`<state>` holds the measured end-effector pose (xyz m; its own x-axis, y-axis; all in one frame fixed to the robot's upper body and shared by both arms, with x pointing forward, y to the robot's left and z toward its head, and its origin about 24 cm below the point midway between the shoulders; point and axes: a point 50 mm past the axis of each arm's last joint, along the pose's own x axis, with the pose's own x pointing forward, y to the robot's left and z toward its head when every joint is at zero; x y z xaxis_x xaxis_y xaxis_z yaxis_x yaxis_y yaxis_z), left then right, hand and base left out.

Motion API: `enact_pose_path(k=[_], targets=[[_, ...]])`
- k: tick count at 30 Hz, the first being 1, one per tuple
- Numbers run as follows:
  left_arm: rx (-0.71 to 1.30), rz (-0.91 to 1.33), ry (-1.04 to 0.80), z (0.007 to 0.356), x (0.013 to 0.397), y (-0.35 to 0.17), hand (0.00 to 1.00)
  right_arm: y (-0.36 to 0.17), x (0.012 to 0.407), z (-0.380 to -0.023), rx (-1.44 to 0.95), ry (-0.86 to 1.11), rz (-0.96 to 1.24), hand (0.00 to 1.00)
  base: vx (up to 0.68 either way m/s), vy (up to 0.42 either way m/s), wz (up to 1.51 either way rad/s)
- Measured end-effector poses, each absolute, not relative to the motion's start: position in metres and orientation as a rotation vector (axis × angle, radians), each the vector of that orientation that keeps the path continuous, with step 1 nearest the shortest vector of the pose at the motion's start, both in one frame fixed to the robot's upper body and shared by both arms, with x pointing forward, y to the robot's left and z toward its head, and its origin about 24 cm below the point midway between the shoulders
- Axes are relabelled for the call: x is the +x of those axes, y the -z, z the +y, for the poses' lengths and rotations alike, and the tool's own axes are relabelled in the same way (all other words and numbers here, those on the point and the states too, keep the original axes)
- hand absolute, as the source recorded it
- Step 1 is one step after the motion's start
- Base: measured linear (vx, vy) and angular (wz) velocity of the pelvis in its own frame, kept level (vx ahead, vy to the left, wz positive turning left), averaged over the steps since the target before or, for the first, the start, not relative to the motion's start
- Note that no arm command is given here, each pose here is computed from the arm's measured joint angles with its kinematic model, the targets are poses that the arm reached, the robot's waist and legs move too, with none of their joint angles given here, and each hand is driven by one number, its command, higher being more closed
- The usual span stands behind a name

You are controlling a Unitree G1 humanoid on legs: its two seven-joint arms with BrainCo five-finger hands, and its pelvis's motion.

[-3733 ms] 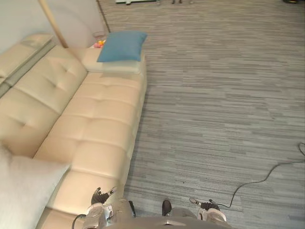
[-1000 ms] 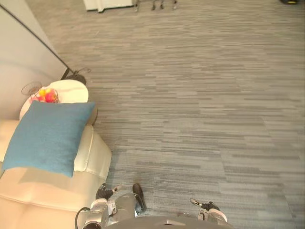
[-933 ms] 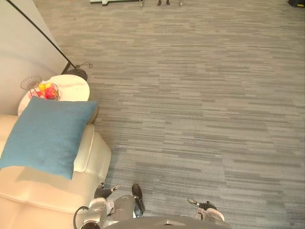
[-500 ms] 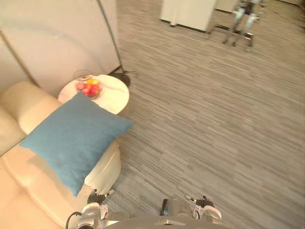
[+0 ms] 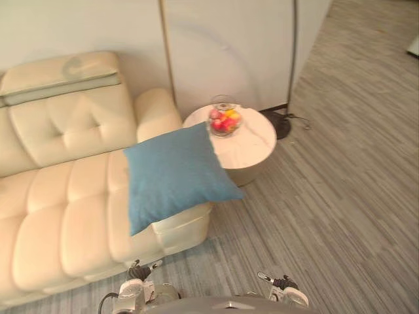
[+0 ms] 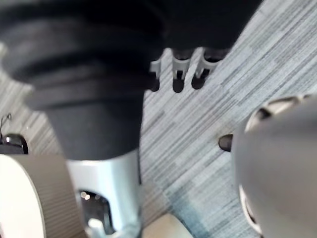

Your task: Pick up cushions and gather them together orderly.

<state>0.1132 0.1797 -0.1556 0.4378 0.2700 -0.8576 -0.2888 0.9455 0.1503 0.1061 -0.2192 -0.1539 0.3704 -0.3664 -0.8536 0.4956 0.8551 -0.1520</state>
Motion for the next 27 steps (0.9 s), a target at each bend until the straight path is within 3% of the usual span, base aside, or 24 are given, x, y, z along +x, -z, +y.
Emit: enact_pose_path(k=[13, 20, 27], targets=[[0.011, 1.097, -0.349, 0.193, 0.107, 0.159, 0.0, 0.153, 0.113, -0.209, 0.118, 0.5, 1.043, 0.0, 0.0, 0.087, 0.2], [-0.054, 1.08, -0.425, 0.199, 0.107, 0.157, 0.0, 0.157, 0.109, -0.197, 0.152, 0.49, 1.063, 0.0, 0.07, -0.104, 0.57], [-0.139, 1.115, -0.446, 0.18, 0.097, 0.162, 0.0, 0.156, 0.102, -0.211, 0.114, 0.509, 1.07, 0.0, 0.16, -0.113, 0.11]])
